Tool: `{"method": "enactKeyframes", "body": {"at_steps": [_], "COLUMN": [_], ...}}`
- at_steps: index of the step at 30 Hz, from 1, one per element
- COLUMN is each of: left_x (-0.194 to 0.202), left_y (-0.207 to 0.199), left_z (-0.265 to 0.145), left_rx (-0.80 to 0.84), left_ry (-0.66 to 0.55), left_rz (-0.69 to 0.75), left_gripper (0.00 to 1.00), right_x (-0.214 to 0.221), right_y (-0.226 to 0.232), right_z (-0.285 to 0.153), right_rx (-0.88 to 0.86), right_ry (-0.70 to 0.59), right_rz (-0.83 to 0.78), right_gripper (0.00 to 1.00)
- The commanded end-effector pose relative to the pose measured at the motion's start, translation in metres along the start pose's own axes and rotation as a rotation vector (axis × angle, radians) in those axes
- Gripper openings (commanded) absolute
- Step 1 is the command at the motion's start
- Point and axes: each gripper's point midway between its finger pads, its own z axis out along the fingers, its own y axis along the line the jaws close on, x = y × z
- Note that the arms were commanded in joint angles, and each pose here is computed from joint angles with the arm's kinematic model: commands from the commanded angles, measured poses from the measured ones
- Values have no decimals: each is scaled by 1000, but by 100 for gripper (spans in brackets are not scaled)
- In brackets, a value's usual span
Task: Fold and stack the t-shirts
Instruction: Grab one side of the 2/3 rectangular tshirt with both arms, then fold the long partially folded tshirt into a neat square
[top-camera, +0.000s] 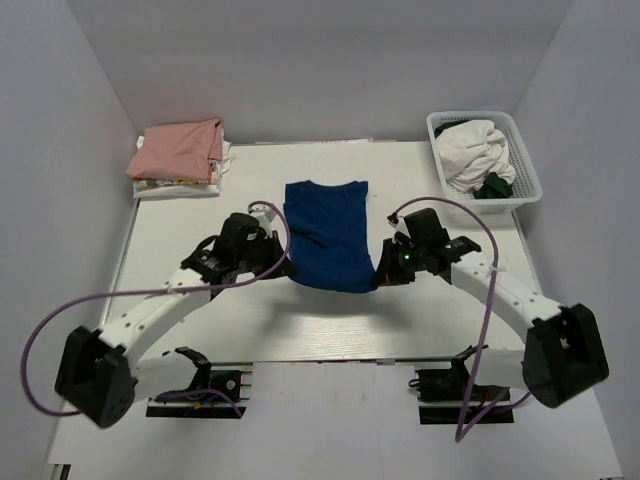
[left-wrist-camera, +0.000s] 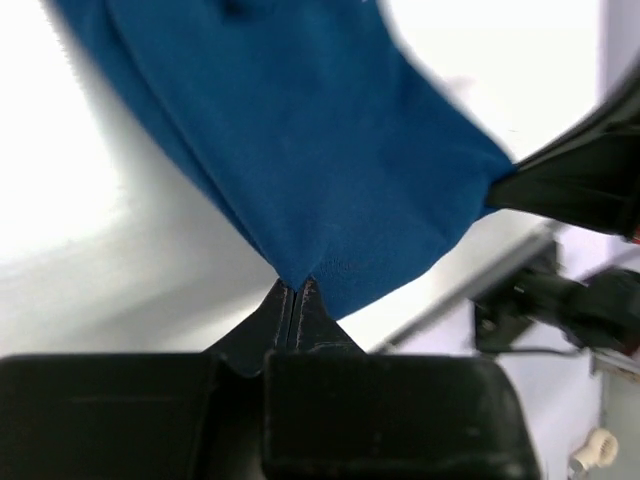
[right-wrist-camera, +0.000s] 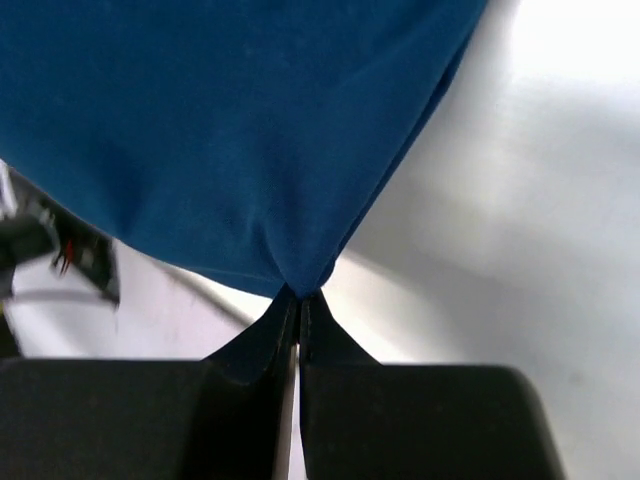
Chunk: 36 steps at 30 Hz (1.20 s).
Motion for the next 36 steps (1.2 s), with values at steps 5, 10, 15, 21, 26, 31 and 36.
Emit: {"method": "enactKeyframes", "body": {"at_steps": [5,10,15,21,26,31,36], "left_x": [-11,-49,-78,-112,-136,-161,-171], "left_y": [-24,-34,-12,14,17,21,37], "left_z": [-54,-63,-59,-59,-38,-17,6], "left_rx": [53,42,-140,-318,-391,-459,-523], "left_ry": [-139,-286,-363,-457,-453,-442,-405], "left_rz": [-19,-52,-111,-148,-104,-83,-72], "left_gripper": [0,0,0,0,0,0,0], "right_x": [-3,-35,-67,-104,-130,-147,-159], "right_y": [48,63,67,63,53,40,19], "right_z": [-54,-60,-52,-44,-41,-31,-7], "right_rx": [-123,-135,-122,-34,34,101,140], "right_ry": [-35,-121,-183,-232,-286,-271,-225], "right_rz": [-119,-150,-152,-146,-119,-110,-70], "right_gripper": [0,0,0,0,0,0,0]}}
